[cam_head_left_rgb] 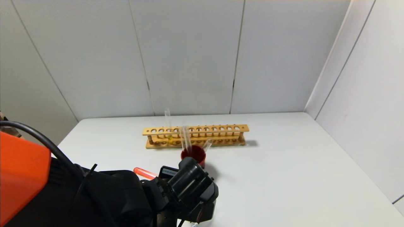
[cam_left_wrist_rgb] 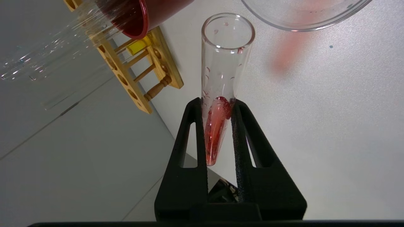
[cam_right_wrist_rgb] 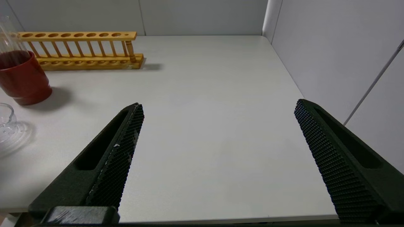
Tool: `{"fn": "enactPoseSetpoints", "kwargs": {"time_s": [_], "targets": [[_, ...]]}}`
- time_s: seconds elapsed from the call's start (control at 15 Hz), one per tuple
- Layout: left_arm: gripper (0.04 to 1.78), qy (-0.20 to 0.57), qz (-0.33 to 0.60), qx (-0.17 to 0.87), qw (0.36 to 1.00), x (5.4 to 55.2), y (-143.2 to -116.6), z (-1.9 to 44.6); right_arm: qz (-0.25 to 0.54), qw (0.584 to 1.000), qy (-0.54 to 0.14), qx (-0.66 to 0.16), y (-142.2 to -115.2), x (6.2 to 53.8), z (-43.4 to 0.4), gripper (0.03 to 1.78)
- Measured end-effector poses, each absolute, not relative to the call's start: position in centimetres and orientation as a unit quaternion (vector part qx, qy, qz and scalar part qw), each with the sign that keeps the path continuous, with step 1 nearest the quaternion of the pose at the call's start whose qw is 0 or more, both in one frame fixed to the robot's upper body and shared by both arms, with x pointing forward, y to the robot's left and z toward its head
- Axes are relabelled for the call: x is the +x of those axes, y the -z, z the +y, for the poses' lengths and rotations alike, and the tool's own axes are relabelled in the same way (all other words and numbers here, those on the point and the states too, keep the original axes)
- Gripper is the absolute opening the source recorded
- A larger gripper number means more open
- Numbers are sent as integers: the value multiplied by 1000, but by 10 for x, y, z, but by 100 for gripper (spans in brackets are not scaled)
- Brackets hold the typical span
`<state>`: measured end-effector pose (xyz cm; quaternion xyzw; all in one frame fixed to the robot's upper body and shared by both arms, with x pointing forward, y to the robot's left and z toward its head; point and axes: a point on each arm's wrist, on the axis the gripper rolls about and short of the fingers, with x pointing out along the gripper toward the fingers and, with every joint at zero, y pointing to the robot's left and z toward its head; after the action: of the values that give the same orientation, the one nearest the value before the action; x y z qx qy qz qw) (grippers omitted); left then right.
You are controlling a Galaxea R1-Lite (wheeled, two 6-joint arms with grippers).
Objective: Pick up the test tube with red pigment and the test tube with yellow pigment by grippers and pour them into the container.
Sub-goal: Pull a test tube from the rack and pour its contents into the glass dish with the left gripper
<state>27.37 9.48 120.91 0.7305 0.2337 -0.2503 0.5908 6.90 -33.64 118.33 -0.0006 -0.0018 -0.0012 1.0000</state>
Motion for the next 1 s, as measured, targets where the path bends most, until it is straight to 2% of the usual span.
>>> {"fn": "enactPoseSetpoints", "kwargs": {"time_s": [0.6,1.0], "targets": [[30,259,251,749,557,272,-1202,98,-2,1000,1,-1,-1183,69,-336,174],[30,261,240,759,546,280,-1208,92,-2,1000,1,-1,-1183,69,-336,174]]}}
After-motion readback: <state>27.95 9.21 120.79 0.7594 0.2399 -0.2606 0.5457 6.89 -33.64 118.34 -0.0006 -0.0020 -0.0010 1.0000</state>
